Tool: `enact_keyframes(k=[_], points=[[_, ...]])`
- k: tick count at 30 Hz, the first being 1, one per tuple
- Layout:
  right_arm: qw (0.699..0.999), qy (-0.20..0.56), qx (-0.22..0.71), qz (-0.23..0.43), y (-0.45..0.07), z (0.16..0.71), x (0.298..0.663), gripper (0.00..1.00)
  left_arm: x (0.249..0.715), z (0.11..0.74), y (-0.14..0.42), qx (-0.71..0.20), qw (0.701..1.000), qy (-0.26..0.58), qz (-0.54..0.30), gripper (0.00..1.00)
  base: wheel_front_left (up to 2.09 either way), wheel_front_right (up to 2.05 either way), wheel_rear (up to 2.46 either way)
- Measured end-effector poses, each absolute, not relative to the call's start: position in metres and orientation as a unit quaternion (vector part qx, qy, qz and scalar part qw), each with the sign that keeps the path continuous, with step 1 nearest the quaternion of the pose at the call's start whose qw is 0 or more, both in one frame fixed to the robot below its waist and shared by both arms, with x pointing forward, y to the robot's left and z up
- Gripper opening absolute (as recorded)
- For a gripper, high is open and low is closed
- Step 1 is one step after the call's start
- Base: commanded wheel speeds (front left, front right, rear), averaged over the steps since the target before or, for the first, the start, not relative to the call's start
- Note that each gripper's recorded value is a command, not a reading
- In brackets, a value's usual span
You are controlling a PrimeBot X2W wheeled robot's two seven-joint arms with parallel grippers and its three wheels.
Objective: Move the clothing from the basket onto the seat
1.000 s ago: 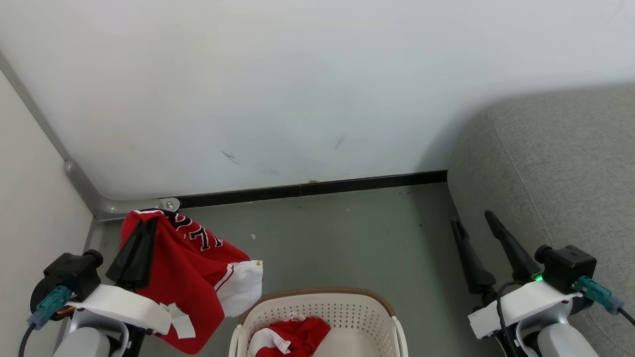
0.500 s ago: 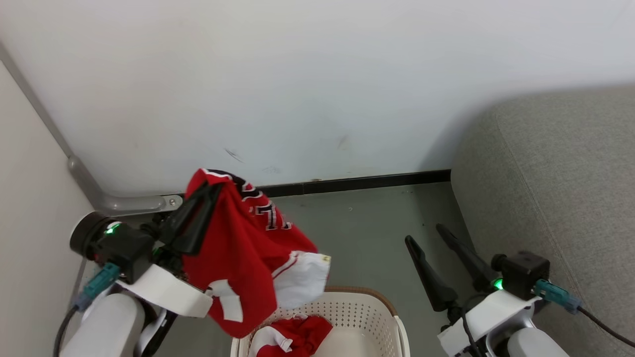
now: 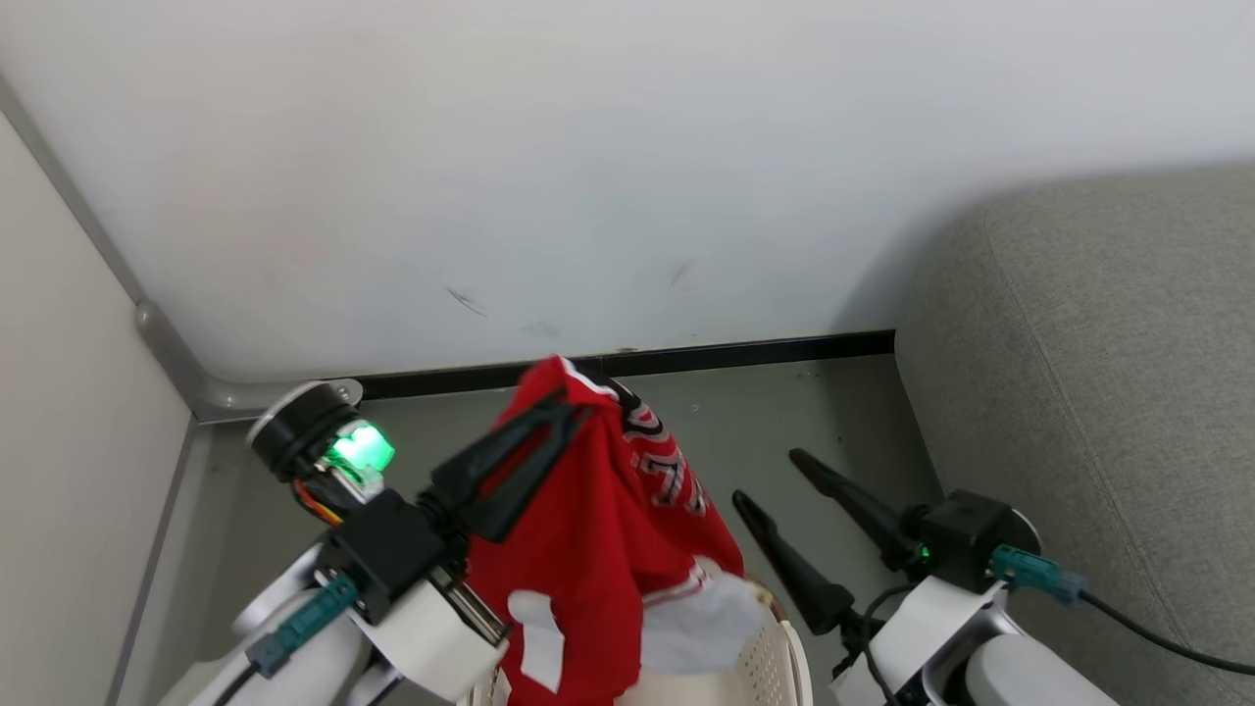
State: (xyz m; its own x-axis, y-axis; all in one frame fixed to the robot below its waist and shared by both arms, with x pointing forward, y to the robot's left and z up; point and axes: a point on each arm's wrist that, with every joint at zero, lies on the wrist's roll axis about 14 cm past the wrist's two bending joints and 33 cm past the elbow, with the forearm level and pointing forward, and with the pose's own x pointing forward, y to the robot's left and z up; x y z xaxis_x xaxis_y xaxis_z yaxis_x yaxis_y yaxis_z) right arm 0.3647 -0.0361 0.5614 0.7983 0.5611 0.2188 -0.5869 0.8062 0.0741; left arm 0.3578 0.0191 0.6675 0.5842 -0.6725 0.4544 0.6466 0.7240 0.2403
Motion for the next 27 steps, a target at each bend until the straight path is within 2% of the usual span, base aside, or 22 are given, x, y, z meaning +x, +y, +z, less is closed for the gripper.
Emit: enact_keyframes(k=[7, 14, 15, 17, 22, 27], points=[[0.923, -0.077, 0.084, 0.367, -0.003, 0.558, 0.346, 1.00, 0.340, 0.675, 0.000, 0.033, 0.867, -0.281, -0.410, 0.00, 0.00, 0.00, 0.00], [0.916, -0.072, 0.091, 0.384, 0.003, 0.560, 0.342, 1.00, 0.323, 0.689, -0.012, 0.036, 0.846, -0.306, -0.435, 0.00, 0.00, 0.00, 0.00], [0.916, -0.073, 0.091, 0.384, 0.003, 0.561, 0.342, 0.64, 0.321, 0.689, -0.013, 0.038, 0.844, -0.306, -0.439, 0.00, 0.00, 0.00, 0.00], [0.915, -0.077, 0.089, 0.386, 0.003, 0.564, 0.343, 0.00, 0.319, 0.688, -0.014, 0.039, 0.843, -0.306, -0.441, 0.00, 0.00, 0.00, 0.00], [0.910, -0.086, 0.099, 0.393, 0.006, 0.573, 0.342, 0.00, 0.321, 0.686, -0.012, 0.039, 0.844, -0.301, -0.442, 0.00, 0.00, 0.00, 0.00], [0.918, -0.099, 0.109, 0.369, -0.008, 0.582, 0.352, 0.00, 0.334, 0.679, -0.002, 0.041, 0.859, -0.286, -0.424, 0.00, 0.00, 0.00, 0.00]])
